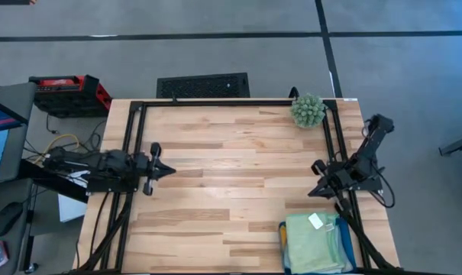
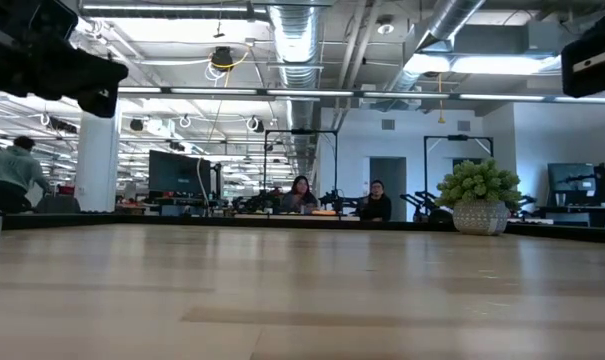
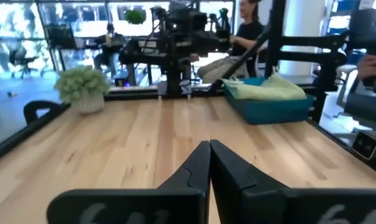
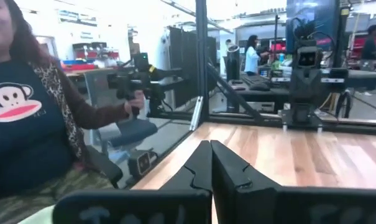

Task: Fold microfiber towels
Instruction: Return to Home Position

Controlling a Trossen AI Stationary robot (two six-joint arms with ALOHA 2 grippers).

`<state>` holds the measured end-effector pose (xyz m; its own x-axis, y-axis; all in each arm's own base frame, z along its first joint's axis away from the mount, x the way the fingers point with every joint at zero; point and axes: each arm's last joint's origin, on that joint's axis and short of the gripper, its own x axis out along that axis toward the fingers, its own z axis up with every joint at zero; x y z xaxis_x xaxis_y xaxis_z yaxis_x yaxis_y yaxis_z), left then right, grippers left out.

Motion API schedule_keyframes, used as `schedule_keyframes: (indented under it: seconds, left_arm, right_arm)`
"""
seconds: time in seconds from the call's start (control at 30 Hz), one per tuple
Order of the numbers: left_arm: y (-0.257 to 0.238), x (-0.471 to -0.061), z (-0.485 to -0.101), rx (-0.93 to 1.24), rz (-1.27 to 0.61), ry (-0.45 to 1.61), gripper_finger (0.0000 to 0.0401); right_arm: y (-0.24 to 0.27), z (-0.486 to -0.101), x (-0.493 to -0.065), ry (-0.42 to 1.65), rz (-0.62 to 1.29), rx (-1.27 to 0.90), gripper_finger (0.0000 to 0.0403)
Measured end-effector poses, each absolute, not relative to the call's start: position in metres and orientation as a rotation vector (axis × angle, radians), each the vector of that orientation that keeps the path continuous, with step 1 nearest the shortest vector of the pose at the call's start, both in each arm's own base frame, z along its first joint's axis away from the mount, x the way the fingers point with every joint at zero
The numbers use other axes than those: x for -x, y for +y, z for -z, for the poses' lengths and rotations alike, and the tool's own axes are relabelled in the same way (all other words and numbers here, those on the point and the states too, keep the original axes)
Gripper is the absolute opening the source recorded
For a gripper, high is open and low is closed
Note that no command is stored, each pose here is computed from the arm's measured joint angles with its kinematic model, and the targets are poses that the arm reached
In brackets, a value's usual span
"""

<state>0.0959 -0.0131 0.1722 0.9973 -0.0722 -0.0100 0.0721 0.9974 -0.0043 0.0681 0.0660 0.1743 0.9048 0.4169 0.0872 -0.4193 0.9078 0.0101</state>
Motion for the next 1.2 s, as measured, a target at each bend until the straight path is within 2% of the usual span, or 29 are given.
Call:
schedule_keyframes:
  seconds: [0.13, 0.53, 1.2]
  left_arm:
    - [-0.0135, -0.0966, -0.1707, -0.003, 0.083, -0.038, 0.0]
    - [-0.0146, -0.0967, -0.1695, 0.011, 0.121, -0.027, 0.0]
    - [-0.0146, -0.0968, -0.169, 0.013, 0.12, -0.024, 0.0]
  right_arm:
    - [0.0649, -0.1721, -0.0697, -0.065, -0.413, -0.012, 0.0018]
    - [0.0625, -0.1721, -0.0718, -0.065, -0.38, -0.012, 0.0032]
    - [0.0625, -0.1718, -0.0719, -0.064, -0.38, -0.011, 0.0033]
